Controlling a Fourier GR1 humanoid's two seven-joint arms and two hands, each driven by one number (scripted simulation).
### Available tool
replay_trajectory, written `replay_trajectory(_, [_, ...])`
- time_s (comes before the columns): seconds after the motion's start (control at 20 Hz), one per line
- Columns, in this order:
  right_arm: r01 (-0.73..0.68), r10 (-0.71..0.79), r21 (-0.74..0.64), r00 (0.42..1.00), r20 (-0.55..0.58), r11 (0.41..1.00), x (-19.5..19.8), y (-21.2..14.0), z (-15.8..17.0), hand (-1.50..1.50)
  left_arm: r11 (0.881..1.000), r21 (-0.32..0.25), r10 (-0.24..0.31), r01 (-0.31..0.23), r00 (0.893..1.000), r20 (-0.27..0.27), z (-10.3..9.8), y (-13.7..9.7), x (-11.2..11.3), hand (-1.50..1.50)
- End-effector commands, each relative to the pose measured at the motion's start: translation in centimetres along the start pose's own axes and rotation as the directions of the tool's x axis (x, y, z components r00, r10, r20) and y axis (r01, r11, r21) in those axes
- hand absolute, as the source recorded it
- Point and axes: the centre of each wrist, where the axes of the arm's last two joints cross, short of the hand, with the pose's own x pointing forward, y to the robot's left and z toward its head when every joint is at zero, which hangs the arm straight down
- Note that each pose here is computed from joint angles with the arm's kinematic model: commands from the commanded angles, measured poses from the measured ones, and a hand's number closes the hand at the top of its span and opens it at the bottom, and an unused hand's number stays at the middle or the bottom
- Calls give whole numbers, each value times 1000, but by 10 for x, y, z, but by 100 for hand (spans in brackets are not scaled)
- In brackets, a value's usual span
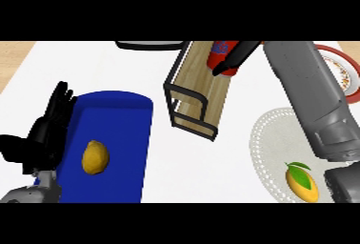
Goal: Pick the can from the placemat and place it in the tiered shelf
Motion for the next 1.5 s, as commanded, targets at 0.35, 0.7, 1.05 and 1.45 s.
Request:
replay_trajectory(0.35, [211,-220,-202,975,-22,956,11,-77,31,-150,1000,-4,18,-18,1000,-4,-4,-8,-3,0])
replay_trajectory(0.7, [203,-256,-317,957,-136,927,11,-138,92,-150,999,-33,7,-7,1000,16,-6,-3,15,0])
replay_trajectory(1.05, [212,-263,-296,955,-141,931,9,-173,157,-150,999,-34,-5,6,1000,29,-7,-15,7,0])
replay_trajectory(1.45, [227,-269,-281,956,-120,932,-3,-176,186,-150,998,-58,16,-14,999,48,-15,-20,20,0])
